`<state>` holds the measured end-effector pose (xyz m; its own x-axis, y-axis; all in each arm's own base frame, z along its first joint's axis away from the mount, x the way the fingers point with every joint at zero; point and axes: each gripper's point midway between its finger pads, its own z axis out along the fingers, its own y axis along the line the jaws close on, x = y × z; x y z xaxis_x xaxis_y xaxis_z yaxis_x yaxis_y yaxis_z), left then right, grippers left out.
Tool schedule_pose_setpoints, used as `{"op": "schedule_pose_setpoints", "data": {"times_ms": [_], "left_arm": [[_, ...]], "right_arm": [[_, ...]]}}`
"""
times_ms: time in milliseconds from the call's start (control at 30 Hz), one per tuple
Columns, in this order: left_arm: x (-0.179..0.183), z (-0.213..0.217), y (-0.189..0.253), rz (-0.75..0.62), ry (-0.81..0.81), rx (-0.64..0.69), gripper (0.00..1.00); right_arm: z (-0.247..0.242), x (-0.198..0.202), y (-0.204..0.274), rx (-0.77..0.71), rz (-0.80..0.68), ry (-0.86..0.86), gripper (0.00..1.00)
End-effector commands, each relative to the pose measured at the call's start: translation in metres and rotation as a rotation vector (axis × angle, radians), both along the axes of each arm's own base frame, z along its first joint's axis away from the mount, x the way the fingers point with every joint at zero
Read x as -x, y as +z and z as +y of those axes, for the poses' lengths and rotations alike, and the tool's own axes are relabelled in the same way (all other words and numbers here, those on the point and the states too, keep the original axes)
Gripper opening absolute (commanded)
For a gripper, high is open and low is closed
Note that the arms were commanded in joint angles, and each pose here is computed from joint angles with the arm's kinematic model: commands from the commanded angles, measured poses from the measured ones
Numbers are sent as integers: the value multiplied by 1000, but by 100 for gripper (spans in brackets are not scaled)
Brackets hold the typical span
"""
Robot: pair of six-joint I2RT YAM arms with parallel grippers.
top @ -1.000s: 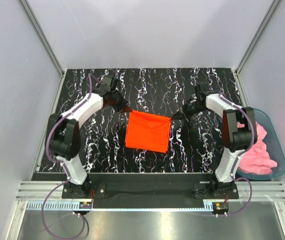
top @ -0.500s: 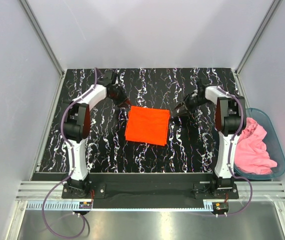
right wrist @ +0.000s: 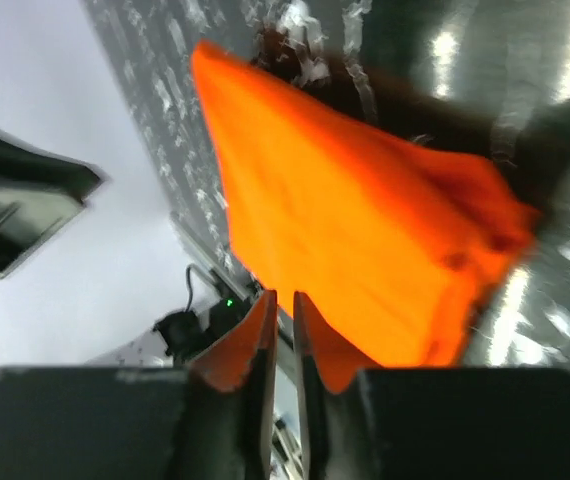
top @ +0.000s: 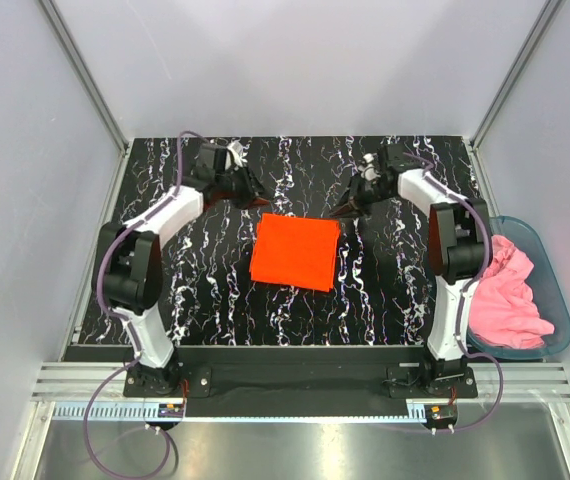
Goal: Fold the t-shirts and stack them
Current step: Fold the tshirt
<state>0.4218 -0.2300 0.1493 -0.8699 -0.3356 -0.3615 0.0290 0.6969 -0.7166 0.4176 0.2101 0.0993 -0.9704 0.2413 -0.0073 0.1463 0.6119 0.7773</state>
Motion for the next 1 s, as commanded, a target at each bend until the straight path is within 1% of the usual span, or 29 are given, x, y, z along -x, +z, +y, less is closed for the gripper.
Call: {"op": "schedule_pose_setpoints", "data": {"times_ms": [0, 33, 100, 133, 167, 233, 267, 300, 333, 367, 400, 433, 500, 533, 567, 600, 633, 700, 733, 767, 800, 833, 933, 967], "left_arm": [[-2, -39, 2, -34, -76, 274, 27], [-8, -41, -11, -53, -78, 293, 26], [-13, -40, -27, -43, -70, 304, 25], [-21, -37, -29, -70, -68, 318, 24], [-23, -36, -45, -48, -72, 318, 23], [-34, -25, -59, -55, -61, 291, 23], [-35, -23, -73, -35, -65, 279, 23], [-41, -20, -76, -57, -82, 251, 23], [-38, -13, -91, -3, -76, 228, 23], [-38, -9, -94, 2, -81, 214, 23], [-37, -6, -94, -12, -98, 191, 23], [-34, -2, -84, -15, -105, 178, 23], [-32, 6, -76, -50, -120, 112, 27], [-26, 7, -59, -55, -128, 99, 28], [-25, 11, -52, -67, -124, 81, 29], [-21, 14, -46, -79, -126, 64, 31], [-16, 15, -29, -103, -125, 61, 32], [-7, 15, -14, -111, -122, 80, 33], [3, 13, -6, -116, -133, 94, 33], [9, 10, -4, -112, -138, 102, 33], [21, 7, -10, -76, -140, 113, 33], [30, -2, -7, -80, -161, 124, 33], [63, -22, -21, -30, -195, 164, 32], [69, -26, -26, -21, -199, 170, 30]], "right_arm": [[42, -4, 16, -209, -90, 85, 17], [46, -1, 6, -233, -59, 91, 16], [46, -8, -4, -250, -70, 69, 15], [43, -6, -19, -258, -41, 62, 15], [39, -9, -25, -261, -39, 53, 15], [34, -11, -43, -250, -24, 44, 15], [28, -14, -48, -248, -19, 33, 15], [23, -16, -52, -245, -17, 25, 16], [17, -18, -58, -234, -10, 5, 16], [8, -22, -58, -233, -10, -14, 17], [3, -23, -60, -229, -4, -27, 18], [-1, -24, -54, -227, -13, -36, 20], [-10, -24, -50, -214, -3, -59, 24], [-15, -26, -44, -195, -11, -77, 25], [-17, -26, -40, -187, -14, -82, 26], [-20, -21, -41, -148, -2, -80, 27], [-21, -21, -28, -132, -22, -80, 28], [-20, -9, -18, -106, -16, -62, 29], [-18, -6, -4, -75, -52, -52, 30], [-16, -1, 1, -49, -64, -40, 35], [-12, 8, 5, -27, -68, -15, 37], [2, 17, 16, -14, -99, 24, 39], [28, 42, 23, -13, -96, 98, 43], [48, 57, 21, -28, -84, 150, 43]]}}
